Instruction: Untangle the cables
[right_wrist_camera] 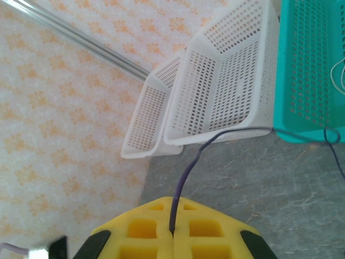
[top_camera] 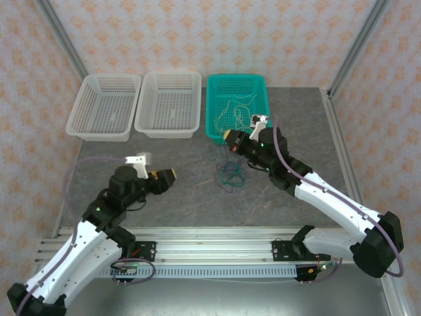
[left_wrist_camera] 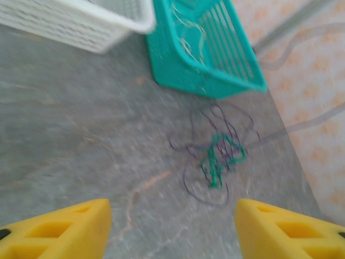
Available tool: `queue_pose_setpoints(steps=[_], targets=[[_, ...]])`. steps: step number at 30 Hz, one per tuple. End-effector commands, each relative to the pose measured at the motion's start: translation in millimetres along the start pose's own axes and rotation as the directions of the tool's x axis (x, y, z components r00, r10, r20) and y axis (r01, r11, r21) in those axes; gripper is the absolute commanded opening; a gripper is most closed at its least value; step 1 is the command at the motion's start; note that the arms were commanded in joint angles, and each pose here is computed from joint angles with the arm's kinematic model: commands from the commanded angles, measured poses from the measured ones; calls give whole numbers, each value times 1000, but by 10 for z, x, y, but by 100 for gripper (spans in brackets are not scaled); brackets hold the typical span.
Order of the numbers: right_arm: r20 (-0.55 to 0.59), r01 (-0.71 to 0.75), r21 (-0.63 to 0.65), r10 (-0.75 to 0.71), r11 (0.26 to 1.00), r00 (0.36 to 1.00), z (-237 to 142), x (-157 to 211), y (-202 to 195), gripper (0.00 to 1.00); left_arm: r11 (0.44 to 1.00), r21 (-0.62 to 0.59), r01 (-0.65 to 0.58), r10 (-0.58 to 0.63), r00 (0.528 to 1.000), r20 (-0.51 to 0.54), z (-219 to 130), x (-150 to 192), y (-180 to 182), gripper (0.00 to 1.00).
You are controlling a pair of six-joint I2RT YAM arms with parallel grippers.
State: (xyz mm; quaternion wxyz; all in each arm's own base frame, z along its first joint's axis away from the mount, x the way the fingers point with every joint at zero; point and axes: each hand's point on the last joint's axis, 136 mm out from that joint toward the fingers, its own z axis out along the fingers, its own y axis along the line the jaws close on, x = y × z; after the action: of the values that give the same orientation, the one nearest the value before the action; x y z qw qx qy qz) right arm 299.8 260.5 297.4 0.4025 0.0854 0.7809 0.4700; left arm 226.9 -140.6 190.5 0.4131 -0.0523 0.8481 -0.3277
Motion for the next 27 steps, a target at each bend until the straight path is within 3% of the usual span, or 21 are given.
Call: queue_pose_setpoints(steps=[1,6,11,14,19,21,27], targets=[[17,-85,-55,86,995,996,-21,-106,209,0,992,116,-53,46,997,67,155,-134,-356,67],[31,-118,-71,120,990,992,-58,-170,283,0,974,167,-156,163,986,-26,604,93,-685,73],[61,-146,-103,153,984,986,-121,-293,421,0,918,250,-308,333,941,-64,1044,371,-1143,77],[80,-151,-122,161,981,984,-157,-376,513,0,918,262,-299,327,942,-72,1313,477,-1278,78],[96,-158,-153,173,975,980,-202,-468,646,0,963,116,-245,255,964,-80,1699,527,-1081,78],[106,-158,-159,177,974,979,-232,-504,678,0,977,20,-213,214,973,-91,1792,546,-913,66],[223,-115,-44,122,992,967,-426,-737,579,0,958,-208,-200,188,979,-75,1727,519,-437,3]])
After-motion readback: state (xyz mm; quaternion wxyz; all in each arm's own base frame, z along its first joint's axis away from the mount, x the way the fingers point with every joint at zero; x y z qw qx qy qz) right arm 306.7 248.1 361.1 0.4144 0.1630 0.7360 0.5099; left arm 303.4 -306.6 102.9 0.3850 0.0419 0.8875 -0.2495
